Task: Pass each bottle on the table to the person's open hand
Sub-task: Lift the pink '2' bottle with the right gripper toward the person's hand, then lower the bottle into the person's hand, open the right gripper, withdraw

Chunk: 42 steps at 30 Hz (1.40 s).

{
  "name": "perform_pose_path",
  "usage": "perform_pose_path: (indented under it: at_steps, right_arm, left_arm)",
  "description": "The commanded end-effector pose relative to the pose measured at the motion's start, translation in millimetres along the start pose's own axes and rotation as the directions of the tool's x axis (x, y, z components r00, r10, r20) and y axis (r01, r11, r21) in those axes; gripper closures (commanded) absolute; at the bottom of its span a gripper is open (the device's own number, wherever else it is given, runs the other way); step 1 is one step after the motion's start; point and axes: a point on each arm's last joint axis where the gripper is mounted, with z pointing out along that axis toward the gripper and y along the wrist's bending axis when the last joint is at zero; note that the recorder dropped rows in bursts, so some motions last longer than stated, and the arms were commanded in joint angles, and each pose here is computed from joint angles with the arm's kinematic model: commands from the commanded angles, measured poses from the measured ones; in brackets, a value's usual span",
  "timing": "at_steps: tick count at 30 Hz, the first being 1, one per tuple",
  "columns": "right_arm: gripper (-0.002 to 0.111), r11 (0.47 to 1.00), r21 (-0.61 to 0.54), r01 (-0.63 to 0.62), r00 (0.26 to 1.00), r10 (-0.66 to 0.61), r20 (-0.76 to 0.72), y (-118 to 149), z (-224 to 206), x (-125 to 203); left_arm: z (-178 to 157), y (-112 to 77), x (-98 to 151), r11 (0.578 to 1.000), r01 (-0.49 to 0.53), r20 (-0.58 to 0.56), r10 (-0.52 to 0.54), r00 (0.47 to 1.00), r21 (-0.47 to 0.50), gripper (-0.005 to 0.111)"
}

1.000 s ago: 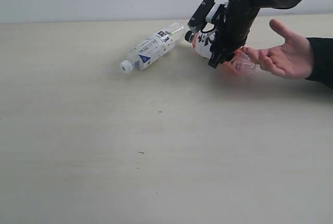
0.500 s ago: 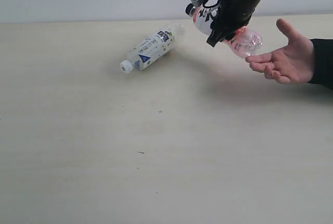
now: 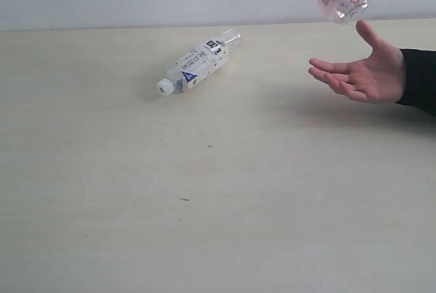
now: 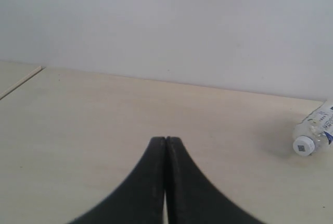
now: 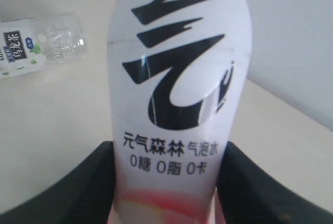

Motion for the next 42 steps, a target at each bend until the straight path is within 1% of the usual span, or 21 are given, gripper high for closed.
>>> perform_pose_path:
  at_steps: [1,2,3,7,9,11,12,13,16,19,23,26,28,32,36,38,42]
  right_arm:
    - [0.108,0.993,-0.062,-0.104,0.993,0.099,-0.069,1,-35,8]
    - [0.108,0.987,-0.096,-0.132,0.99,0.126,-0.062,4,-46,14]
    - [0.108,0.984,-0.106,-0.144,0.989,0.14,-0.045,6,-55,22]
    - [0.108,0.971,-0.102,-0.217,0.975,0.22,0.018,8,-94,51]
    - [0.108,0.964,-0.103,-0.244,0.969,0.245,0.001,9,-105,61]
    - [0.108,0.958,-0.093,-0.271,0.962,0.267,-0.05,10,-114,72]
    - [0.108,0.952,-0.085,-0.294,0.953,0.285,-0.104,10,-115,77]
    - [0.108,0.951,-0.075,-0.3,0.949,0.289,-0.127,10,-115,80]
    - [0.108,0.954,-0.055,-0.296,0.945,0.284,-0.16,9,-112,82]
    - [0.108,0.949,-0.011,-0.314,0.926,0.304,-0.224,2,-98,88]
    - [0.108,0.931,0.054,-0.361,0.879,0.359,-0.315,-17,-69,99]
    - [0.108,0.927,0.074,-0.368,0.861,0.37,-0.349,-27,-49,105]
    - [0.108,0.93,0.061,-0.364,0.854,0.359,-0.377,-30,-34,109]
    - [0.108,0.937,0.034,-0.347,0.861,0.333,-0.383,-29,-6,111]
    - [0.108,0.947,0.01,-0.32,0.873,0.299,-0.387,-27,11,113]
    - [0.108,0.954,0.007,-0.299,0.874,0.277,-0.401,-26,19,115]
    - [0.108,0.963,0.029,-0.27,0.898,0.262,-0.354,-30,27,112]
  left_arm:
    - [0,-0.4,0,1.0,0.001,0.006,-0.001,1.0,0.007,0.107]
    - [0,-0.4,0,1.0,0.001,0.006,-0.001,1.0,0.007,0.107]
    - [0,-0.4,0,1.0,0.001,0.006,-0.001,1.0,0.007,0.107]
    - [0,-0.4,0,1.0,0.001,0.006,-0.001,1.0,0.007,0.107]
    - [0,-0.4,0,1.0,0.001,0.006,-0.001,1.0,0.007,0.107]
    - [0,-0.4,0,1.0,0.001,0.006,-0.001,1.0,0.007,0.107]
    - [0,-0.4,0,1.0,0.001,0.006,-0.001,1.0,0.007,0.107]
    - [0,-0.4,0,1.0,0.001,0.006,-0.001,1.0,0.007,0.107]
    - [0,-0.4,0,1.0,0.001,0.006,-0.001,1.0,0.007,0.107]
    - [0,-0.4,0,1.0,0.001,0.006,-0.001,1.0,0.007,0.107]
    - [0,-0.4,0,1.0,0.001,0.006,-0.001,1.0,0.007,0.107]
    - [0,-0.4,0,1.0,0.001,0.006,-0.001,1.0,0.007,0.107]
    - [0,-0.4,0,1.0,0.001,0.006,-0.001,1.0,0.007,0.107]
    - [0,-0.4,0,1.0,0.001,0.006,-0.001,1.0,0.007,0.107]
    - [0,-0.4,0,1.0,0.001,0.006,-0.001,1.0,0.007,0.107]
    - [0,-0.4,0,1.0,0.001,0.006,-0.001,1.0,0.007,0.107]
    - [0,-0.4,0,1.0,0.001,0.006,-0.001,1.0,0.007,0.107]
